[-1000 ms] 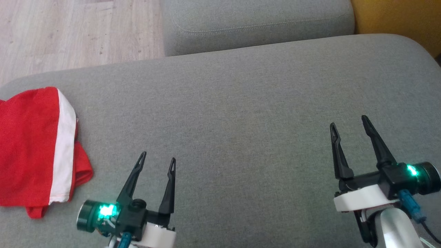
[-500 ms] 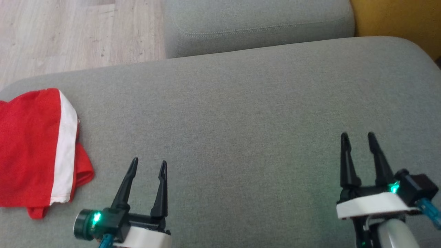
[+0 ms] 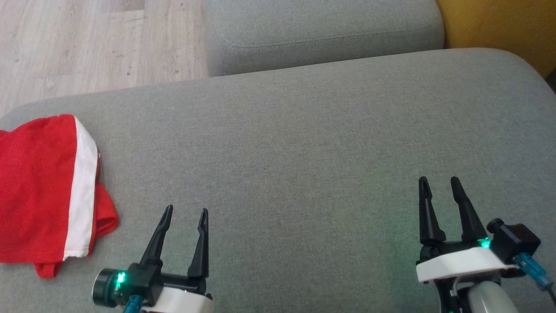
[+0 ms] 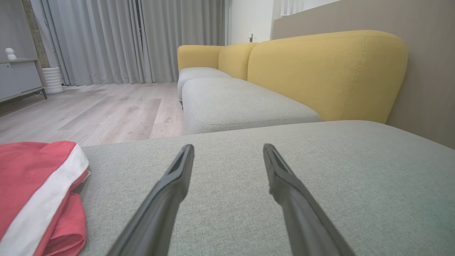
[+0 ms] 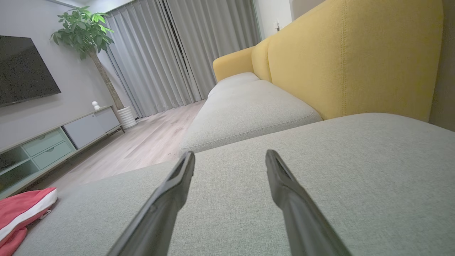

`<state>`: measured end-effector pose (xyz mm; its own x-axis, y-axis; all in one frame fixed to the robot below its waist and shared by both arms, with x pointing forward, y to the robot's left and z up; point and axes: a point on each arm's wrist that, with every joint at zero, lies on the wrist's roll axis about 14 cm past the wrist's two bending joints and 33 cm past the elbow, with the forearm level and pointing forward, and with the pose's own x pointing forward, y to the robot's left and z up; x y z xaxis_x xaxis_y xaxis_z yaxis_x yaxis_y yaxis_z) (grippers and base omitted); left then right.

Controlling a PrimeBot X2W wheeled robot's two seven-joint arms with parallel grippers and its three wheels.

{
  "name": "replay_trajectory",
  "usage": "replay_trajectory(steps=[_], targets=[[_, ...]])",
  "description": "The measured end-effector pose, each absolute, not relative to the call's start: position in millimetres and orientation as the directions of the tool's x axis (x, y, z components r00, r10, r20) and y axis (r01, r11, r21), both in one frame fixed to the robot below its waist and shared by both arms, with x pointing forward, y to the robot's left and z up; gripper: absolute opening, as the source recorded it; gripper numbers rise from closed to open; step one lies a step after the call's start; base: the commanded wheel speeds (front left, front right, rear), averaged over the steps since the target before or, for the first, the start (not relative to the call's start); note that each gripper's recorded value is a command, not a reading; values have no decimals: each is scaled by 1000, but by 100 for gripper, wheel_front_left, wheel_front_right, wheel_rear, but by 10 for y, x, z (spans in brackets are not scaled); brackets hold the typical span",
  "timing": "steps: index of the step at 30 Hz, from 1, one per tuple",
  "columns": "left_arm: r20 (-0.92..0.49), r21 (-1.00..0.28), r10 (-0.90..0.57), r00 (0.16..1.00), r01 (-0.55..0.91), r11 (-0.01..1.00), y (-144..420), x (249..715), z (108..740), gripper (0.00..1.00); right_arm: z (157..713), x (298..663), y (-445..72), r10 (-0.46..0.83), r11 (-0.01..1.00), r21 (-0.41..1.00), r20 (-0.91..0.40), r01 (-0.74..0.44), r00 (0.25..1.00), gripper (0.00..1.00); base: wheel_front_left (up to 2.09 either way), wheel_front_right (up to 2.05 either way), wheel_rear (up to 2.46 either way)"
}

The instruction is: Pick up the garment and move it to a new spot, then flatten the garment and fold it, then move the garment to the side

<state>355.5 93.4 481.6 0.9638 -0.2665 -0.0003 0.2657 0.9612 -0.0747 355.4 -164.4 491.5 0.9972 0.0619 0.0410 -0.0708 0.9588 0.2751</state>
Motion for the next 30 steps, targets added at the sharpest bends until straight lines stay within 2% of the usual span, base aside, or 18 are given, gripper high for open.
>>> replay_trajectory(steps=[13,30], targets=[[14,-78,-225,974,225,971,1067,3533,4861,100,4906,3573,-1475,113,952,281,38,-119,993,100,0,0,0],[17,-69,15,1000,-14,998,1777,3203,4862,100,4919,3655,-629,363,889,283,40,-359,931,100,0,0,0]])
